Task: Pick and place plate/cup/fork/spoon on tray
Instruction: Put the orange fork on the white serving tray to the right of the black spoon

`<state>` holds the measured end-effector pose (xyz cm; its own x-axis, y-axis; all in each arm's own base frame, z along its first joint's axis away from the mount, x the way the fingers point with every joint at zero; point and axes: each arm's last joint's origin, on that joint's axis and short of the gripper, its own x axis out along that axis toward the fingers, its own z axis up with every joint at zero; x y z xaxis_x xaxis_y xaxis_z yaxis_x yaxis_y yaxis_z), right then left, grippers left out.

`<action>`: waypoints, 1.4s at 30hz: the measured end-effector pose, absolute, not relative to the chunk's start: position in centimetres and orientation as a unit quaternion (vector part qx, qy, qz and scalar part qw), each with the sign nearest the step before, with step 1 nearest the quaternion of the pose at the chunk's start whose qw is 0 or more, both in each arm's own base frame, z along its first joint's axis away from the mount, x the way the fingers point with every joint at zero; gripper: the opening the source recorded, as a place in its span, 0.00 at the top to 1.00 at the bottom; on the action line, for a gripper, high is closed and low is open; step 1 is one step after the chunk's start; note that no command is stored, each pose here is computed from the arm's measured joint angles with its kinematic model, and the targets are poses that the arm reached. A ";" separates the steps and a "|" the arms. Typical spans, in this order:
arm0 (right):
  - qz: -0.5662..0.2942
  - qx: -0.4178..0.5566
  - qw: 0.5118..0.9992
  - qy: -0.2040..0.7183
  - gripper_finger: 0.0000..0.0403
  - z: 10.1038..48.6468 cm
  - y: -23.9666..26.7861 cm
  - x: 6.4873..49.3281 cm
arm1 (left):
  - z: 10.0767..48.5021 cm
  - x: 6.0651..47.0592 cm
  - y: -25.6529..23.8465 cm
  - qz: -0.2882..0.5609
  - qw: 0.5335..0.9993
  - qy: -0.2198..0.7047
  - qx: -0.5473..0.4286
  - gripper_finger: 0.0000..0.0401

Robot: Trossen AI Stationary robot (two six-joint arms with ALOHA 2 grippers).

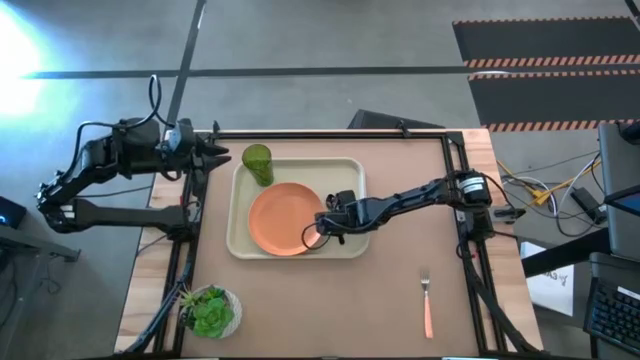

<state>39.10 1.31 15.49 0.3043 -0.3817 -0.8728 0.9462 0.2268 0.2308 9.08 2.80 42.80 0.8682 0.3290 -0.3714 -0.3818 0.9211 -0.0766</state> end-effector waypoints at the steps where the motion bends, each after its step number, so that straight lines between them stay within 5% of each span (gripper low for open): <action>1: -0.478 0.396 0.701 0.351 0.93 15.9 1.3 38.9 | 42.8 9.1 2.8 0.184 0.964 0.178 -0.074 0.80; 9: -0.489 0.367 0.691 0.385 0.93 20.6 1.5 36.0 | 42.8 9.1 2.8 0.185 0.964 0.179 -0.074 0.80; 17: -0.346 0.362 0.724 0.474 0.92 23.5 5.2 34.4 | 42.8 9.1 2.8 0.185 0.964 0.178 -0.074 0.80; 29: -0.317 0.408 0.572 0.637 0.77 22.8 11.4 30.5 | 42.9 9.1 2.8 0.184 0.964 0.175 -0.073 0.80; 42: -0.434 0.444 0.480 0.620 0.64 22.9 18.5 25.8 | 42.8 9.2 2.8 0.185 0.964 0.176 -0.074 0.80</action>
